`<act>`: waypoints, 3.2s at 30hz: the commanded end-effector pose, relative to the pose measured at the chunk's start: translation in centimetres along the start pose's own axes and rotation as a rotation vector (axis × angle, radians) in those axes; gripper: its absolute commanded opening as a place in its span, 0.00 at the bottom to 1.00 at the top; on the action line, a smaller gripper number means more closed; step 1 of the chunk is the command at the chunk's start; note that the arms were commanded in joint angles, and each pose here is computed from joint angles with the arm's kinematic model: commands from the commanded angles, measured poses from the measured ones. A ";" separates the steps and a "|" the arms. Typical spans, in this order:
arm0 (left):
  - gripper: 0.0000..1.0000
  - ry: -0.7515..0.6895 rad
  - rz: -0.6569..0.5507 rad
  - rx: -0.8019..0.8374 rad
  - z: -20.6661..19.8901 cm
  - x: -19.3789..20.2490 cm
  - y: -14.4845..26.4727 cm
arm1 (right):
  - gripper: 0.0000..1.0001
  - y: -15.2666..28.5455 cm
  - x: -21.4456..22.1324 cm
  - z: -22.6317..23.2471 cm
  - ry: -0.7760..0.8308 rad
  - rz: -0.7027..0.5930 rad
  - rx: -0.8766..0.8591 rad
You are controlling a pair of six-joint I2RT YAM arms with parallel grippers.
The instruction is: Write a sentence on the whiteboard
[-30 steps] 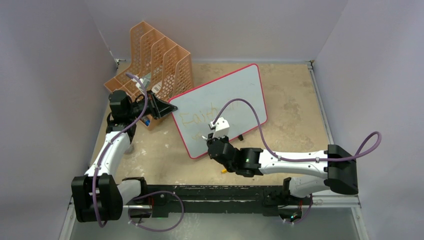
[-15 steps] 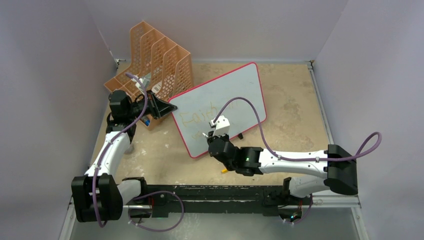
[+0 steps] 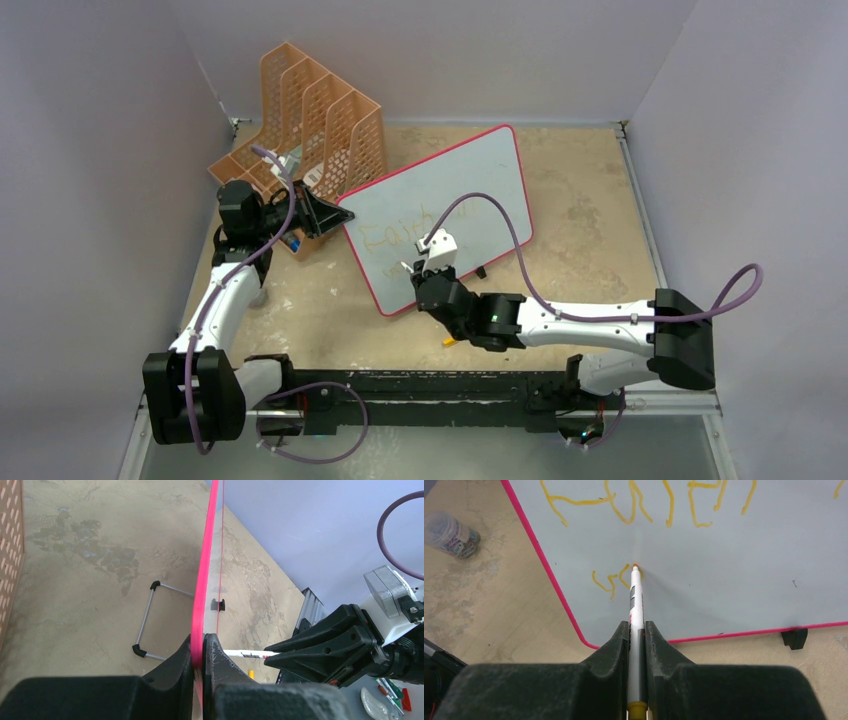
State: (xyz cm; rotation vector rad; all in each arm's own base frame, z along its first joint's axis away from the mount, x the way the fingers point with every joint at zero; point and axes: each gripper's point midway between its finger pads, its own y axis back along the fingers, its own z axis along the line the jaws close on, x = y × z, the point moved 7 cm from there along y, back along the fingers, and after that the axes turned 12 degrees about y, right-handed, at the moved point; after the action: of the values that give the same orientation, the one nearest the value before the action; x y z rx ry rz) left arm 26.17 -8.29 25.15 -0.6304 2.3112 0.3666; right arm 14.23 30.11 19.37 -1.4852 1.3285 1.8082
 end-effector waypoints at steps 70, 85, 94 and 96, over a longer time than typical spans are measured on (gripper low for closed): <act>0.00 -0.131 -0.055 -0.011 0.1 -1.4 0.0 | 0.00 -0.4 -1.3 -1.2 -0.048 -0.029 0.049; 0.00 -0.133 -0.055 -0.011 0.1 -1.4 0.0 | 0.00 0.1 0.3 -1.3 -0.041 0.053 0.022; 0.00 -0.132 -0.056 -0.013 0.1 -1.4 0.0 | 0.00 0.4 0.9 -1.7 -0.039 0.074 0.031; 0.00 -0.132 -0.056 -0.014 0.1 -1.4 0.0 | 0.00 0.5 1.1 -1.8 -0.040 0.080 0.033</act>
State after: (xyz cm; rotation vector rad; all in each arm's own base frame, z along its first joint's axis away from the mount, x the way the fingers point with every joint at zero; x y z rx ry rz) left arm 26.19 -8.29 25.12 -0.6307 2.3119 0.3673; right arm 14.24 28.82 18.59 -1.4286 1.3930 1.8502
